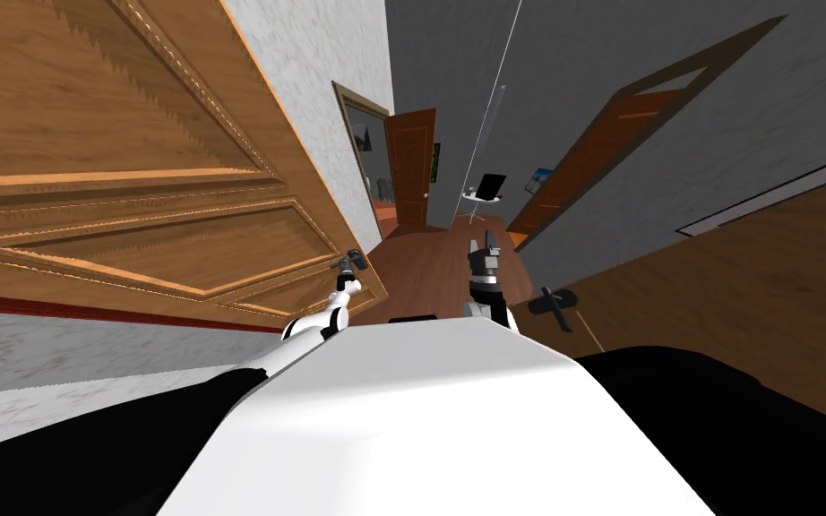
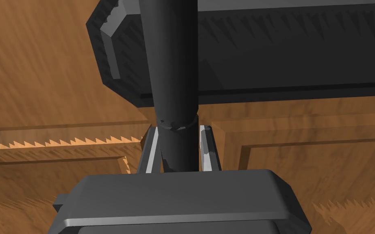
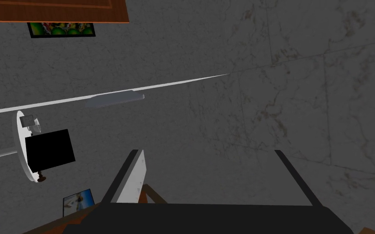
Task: Push the door open
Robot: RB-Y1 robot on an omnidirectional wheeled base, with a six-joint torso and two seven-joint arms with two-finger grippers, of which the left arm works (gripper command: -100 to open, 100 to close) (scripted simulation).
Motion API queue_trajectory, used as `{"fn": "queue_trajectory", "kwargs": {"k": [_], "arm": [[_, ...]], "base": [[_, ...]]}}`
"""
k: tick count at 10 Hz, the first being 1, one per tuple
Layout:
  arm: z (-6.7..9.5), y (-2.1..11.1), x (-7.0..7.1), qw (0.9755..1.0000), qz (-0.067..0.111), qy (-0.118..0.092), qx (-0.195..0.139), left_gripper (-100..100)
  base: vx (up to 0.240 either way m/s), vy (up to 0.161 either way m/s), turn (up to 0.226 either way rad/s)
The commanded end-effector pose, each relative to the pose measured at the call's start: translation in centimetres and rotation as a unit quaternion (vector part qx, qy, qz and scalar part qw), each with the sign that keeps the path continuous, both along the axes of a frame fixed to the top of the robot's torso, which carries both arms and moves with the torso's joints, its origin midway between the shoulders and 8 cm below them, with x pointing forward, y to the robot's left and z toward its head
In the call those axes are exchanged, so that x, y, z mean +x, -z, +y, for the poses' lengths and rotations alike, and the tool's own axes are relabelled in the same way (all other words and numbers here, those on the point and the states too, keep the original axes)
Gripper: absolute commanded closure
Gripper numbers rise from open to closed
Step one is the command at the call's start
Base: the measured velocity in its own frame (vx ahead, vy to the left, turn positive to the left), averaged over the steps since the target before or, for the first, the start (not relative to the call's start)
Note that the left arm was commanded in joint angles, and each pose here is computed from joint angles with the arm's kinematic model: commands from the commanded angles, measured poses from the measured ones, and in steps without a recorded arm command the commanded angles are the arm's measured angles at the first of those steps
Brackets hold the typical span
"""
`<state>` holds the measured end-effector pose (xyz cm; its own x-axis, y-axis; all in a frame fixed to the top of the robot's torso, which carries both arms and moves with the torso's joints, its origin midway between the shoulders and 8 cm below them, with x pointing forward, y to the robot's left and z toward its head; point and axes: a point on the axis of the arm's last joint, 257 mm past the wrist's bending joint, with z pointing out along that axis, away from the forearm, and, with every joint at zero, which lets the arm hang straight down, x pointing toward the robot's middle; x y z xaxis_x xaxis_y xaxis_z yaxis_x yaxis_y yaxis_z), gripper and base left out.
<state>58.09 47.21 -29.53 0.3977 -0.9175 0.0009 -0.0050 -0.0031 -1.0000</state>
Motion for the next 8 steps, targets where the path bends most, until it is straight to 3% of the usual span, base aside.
{"fn": "queue_trajectory", "kwargs": {"k": [1,5,8], "arm": [[0.7,0.0,-0.1,1.0,0.0,-0.004,0.002,100],[2.0,-0.1,-0.6,0.9999,-0.001,-0.016,0.002,100],[3.4,-0.2,-1.1,0.9996,-0.002,-0.029,0.002,100]], "base": [[0.02,0.001,0.001],[0.09,-0.044,0.055],[0.189,-0.069,0.083]]}}
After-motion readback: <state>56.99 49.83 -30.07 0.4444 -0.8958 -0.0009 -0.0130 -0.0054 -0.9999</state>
